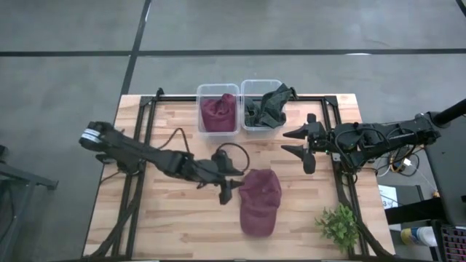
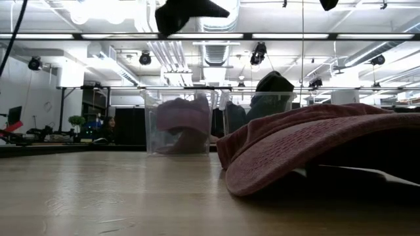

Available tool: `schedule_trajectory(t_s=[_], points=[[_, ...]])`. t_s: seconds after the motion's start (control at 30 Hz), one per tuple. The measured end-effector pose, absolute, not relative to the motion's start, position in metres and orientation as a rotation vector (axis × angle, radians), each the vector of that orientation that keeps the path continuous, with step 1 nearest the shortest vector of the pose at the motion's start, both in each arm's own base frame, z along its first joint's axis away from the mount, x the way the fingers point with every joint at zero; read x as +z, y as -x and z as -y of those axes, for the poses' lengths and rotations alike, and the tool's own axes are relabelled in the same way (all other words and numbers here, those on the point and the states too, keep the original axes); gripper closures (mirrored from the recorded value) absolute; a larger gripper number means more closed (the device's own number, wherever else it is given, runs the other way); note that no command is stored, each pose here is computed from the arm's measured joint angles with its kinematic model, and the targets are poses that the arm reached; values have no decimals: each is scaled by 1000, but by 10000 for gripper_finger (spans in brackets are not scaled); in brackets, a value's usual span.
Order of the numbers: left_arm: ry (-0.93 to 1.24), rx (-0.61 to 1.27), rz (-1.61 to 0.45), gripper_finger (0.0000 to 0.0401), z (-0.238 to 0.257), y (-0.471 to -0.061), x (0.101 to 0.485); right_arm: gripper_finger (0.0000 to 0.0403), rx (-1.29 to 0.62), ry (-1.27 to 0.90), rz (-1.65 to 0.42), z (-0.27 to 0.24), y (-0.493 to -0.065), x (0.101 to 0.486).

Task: Pick & Place hat
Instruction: Put the red cap into the left transparent bin

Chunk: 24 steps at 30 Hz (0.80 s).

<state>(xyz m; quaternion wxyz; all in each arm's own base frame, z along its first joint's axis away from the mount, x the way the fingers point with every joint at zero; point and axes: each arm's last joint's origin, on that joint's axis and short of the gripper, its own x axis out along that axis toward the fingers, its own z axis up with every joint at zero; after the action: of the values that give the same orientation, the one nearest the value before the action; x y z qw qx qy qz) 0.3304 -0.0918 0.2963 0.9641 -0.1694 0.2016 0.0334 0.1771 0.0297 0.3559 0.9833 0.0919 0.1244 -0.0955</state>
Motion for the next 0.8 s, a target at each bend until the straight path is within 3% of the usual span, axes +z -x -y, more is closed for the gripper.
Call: schedule_trajectory(t_s=[0.37, 0.8], points=[[468, 118, -514, 236, 108, -358, 253, 200, -189, -162, -253, -30, -177, 356], [575, 179, -564, 236, 111, -369, 229, 200, -184, -120, -257, -30, -177, 356]])
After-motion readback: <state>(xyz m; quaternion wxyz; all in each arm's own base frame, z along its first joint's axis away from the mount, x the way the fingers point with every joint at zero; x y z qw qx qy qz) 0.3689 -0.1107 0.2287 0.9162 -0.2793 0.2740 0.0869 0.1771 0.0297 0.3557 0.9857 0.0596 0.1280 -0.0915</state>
